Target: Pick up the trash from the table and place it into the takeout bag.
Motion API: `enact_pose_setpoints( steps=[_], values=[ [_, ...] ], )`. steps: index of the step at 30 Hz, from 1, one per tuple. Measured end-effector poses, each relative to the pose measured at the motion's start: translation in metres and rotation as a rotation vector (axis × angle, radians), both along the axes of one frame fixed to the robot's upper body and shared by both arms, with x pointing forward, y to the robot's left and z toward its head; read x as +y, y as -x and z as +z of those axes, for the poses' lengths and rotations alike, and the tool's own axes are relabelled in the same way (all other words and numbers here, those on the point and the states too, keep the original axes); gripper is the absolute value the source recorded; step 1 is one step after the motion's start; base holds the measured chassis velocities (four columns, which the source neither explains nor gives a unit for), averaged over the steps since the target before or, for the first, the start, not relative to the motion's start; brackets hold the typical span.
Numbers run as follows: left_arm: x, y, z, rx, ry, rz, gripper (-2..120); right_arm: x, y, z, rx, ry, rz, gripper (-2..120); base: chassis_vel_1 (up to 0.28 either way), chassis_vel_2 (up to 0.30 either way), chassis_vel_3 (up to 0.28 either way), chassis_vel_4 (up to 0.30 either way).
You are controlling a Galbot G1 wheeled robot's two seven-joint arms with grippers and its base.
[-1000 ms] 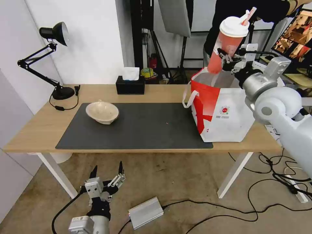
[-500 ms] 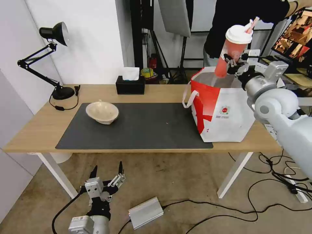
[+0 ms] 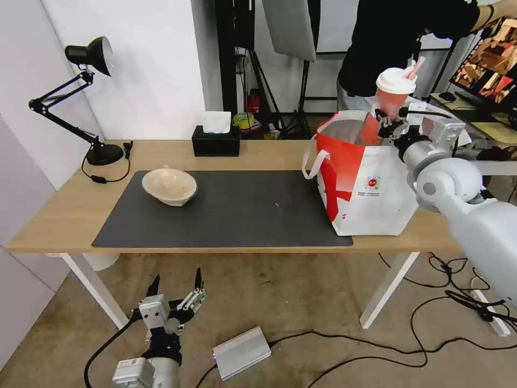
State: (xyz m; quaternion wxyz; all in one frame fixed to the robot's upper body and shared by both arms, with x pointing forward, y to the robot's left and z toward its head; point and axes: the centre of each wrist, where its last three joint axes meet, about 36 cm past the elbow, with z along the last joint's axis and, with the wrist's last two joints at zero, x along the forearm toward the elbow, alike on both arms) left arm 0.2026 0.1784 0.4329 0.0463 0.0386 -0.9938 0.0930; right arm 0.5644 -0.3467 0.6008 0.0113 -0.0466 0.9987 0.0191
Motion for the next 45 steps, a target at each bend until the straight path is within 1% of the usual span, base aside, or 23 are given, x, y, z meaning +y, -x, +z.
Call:
enact_pose_setpoints(
  steps=[8, 19, 20, 21, 24, 25, 26, 28, 30, 31, 32, 34, 35, 38, 39, 40, 41, 42, 43, 45],
  values=[
    [-0.004, 0.002, -0.001, -0.008, -0.002, -0.007, 100, -0.002, -0.004, -0.01, 0.028, 0.003, -0.021, 3, 0.0, 0.0, 0.0, 0.0],
    [-0.005, 0.003, -0.002, -0.009, -0.004, -0.008, 100, 0.002, -0.002, -0.011, 0.038, 0.004, -0.02, 3, 0.0, 0.0, 0.0, 0.0],
    [-0.005, 0.003, -0.001, -0.009, -0.004, -0.008, 100, 0.003, -0.001, -0.011, 0.038, 0.005, -0.017, 5, 0.0, 0.0, 0.0, 0.0],
    [-0.005, 0.003, -0.001, -0.009, -0.004, -0.008, 100, 0.003, -0.001, -0.011, 0.038, 0.005, -0.017, 5, 0.0, 0.0, 0.0, 0.0],
    [-0.005, 0.003, -0.001, -0.01, -0.004, -0.009, 100, 0.004, 0.003, -0.006, 0.036, 0.009, -0.015, 18, 0.0, 0.0, 0.0, 0.0],
    [-0.005, 0.003, -0.001, -0.01, -0.004, -0.009, 100, 0.004, 0.003, -0.006, 0.036, 0.009, -0.015, 18, 0.0, 0.0, 0.0, 0.0],
    [-0.005, 0.003, -0.002, -0.009, -0.004, -0.009, 100, 0.004, 0.003, -0.005, 0.036, 0.011, -0.014, 21, 0.0, 0.0, 0.0, 0.0],
    [-0.006, 0.003, -0.003, -0.006, -0.002, -0.011, 100, 0.007, 0.008, -0.002, 0.038, 0.02, -0.001, 34, 0.0, 0.0, 0.0, 0.0],
    [-0.006, 0.003, -0.003, -0.007, -0.002, -0.011, 100, 0.008, 0.009, -0.001, 0.038, 0.022, 0.001, 36, 0.0, 0.0, 0.0, 0.0],
    [-0.006, 0.002, -0.003, -0.008, -0.003, -0.011, 100, 0.009, 0.011, 0.002, 0.039, 0.027, 0.004, 43, 0.0, 0.0, 0.0, 0.0],
    [-0.006, 0.002, -0.003, -0.008, -0.005, -0.012, 100, 0.01, 0.012, 0.003, 0.04, 0.029, 0.005, 44, 0.0, 0.0, 0.0, 0.0],
    [-0.007, 0.002, -0.003, -0.008, -0.004, -0.014, 100, 0.01, 0.016, 0.007, 0.042, 0.034, 0.0, 56, 0.0, 0.0, 0.0, 0.0],
    [-0.007, 0.002, -0.003, -0.008, -0.004, -0.014, 100, 0.01, 0.016, 0.007, 0.042, 0.034, 0.0, 56, 0.0, 0.0, 0.0, 0.0],
    [-0.007, 0.002, -0.003, -0.008, -0.004, -0.015, 100, 0.01, 0.019, 0.01, 0.046, 0.045, 0.001, 69, 0.0, 0.0, 0.0, 0.0],
    [-0.007, 0.002, -0.003, -0.008, -0.004, -0.015, 100, 0.01, 0.019, 0.01, 0.046, 0.045, 0.001, 69, 0.0, 0.0, 0.0, 0.0],
    [-0.007, 0.002, -0.004, -0.008, -0.004, -0.015, 100, 0.01, 0.02, 0.011, 0.047, 0.048, 0.001, 73, 0.0, 0.0, 0.0, 0.0],
    [-0.007, 0.002, -0.004, -0.005, -0.003, -0.016, 100, 0.009, 0.022, 0.011, 0.049, 0.054, 0.0, 80, 0.0, 0.0, 0.0, 0.0],
    [-0.008, 0.002, -0.004, -0.005, -0.001, -0.017, 100, 0.009, 0.022, 0.012, 0.05, 0.056, 0.0, 82, 0.0, 0.0, 0.0, 0.0],
    [-0.009, 0.003, -0.005, -0.002, 0.003, -0.021, 100, 0.008, 0.024, 0.013, 0.052, 0.064, -0.002, 89, 0.0, 0.0, 0.0, 0.0],
    [-0.01, 0.003, -0.005, -0.002, 0.004, -0.022, 100, 0.007, 0.025, 0.014, 0.053, 0.068, -0.003, 91, 0.0, 0.0, 0.0, 0.0]
  ],
)
